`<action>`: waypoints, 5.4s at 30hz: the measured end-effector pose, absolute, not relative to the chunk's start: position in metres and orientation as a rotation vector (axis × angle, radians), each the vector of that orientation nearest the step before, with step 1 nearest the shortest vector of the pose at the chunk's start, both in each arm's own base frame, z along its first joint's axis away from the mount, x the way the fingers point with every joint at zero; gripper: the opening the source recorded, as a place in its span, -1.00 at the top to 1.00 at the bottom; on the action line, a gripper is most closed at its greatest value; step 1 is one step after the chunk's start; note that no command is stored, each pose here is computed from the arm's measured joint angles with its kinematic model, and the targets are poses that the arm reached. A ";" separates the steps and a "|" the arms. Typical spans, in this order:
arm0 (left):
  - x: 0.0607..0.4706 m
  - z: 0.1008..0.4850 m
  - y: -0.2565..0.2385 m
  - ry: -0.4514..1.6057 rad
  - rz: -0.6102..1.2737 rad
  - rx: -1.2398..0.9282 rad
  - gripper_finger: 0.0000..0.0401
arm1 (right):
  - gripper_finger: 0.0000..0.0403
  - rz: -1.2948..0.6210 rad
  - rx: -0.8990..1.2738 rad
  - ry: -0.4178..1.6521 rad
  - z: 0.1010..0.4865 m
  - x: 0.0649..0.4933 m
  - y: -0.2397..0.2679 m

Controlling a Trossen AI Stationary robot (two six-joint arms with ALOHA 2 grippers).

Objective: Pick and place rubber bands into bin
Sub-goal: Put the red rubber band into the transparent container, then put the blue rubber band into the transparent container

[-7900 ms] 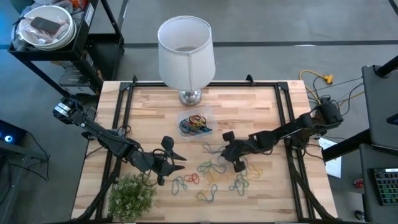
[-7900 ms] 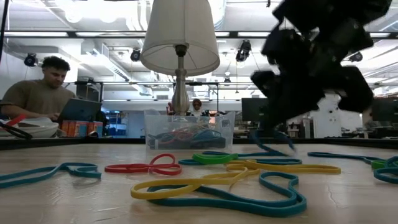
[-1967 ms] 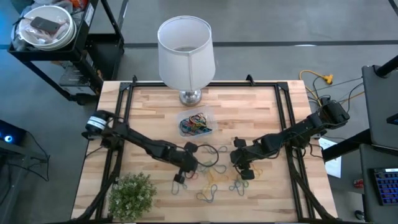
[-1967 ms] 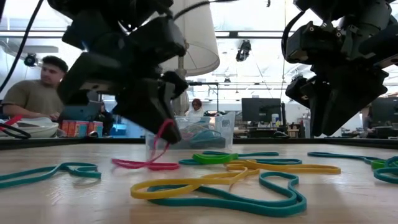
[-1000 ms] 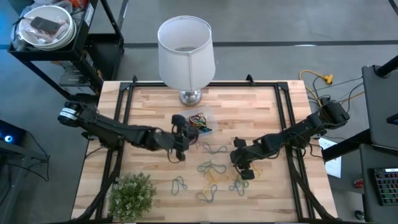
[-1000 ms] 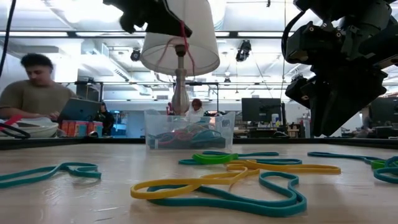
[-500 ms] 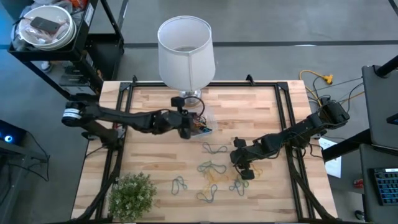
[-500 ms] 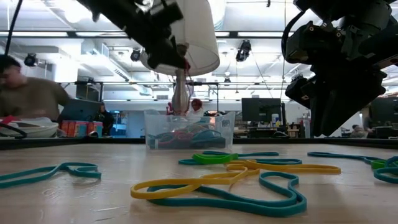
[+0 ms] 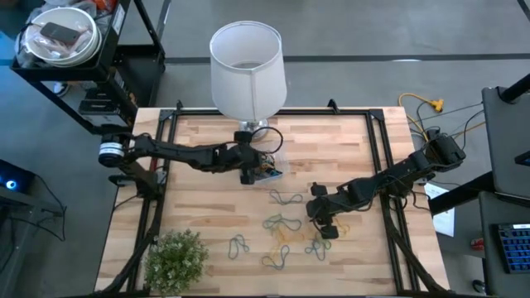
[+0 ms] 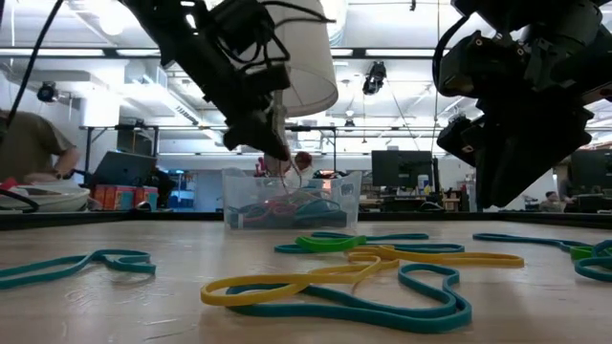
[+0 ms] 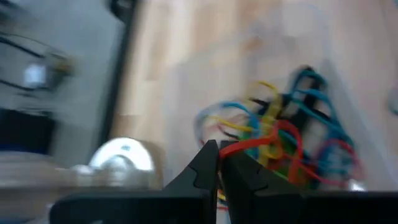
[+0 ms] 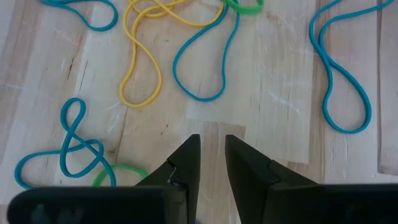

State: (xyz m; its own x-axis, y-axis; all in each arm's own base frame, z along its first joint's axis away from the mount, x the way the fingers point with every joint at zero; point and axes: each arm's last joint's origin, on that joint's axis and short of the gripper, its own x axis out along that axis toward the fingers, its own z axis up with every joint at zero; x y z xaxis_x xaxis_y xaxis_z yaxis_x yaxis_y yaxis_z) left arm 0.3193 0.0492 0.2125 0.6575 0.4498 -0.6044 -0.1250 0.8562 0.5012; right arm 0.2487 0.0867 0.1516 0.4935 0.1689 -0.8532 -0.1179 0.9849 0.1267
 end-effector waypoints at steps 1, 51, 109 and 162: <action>0.318 0.211 0.051 0.805 0.319 0.427 1.00 | 0.66 0.174 0.054 1.039 0.152 0.249 0.087; 0.310 0.207 0.053 0.900 0.306 0.262 0.37 | 0.66 0.177 0.052 1.034 0.151 0.249 0.087; 0.246 0.272 -0.135 0.473 -0.279 0.514 0.37 | 0.66 -0.019 -0.082 0.802 0.129 0.249 0.047; 0.240 0.266 -0.141 0.464 -0.233 0.548 0.37 | 0.96 0.166 -0.036 0.952 0.102 0.288 0.031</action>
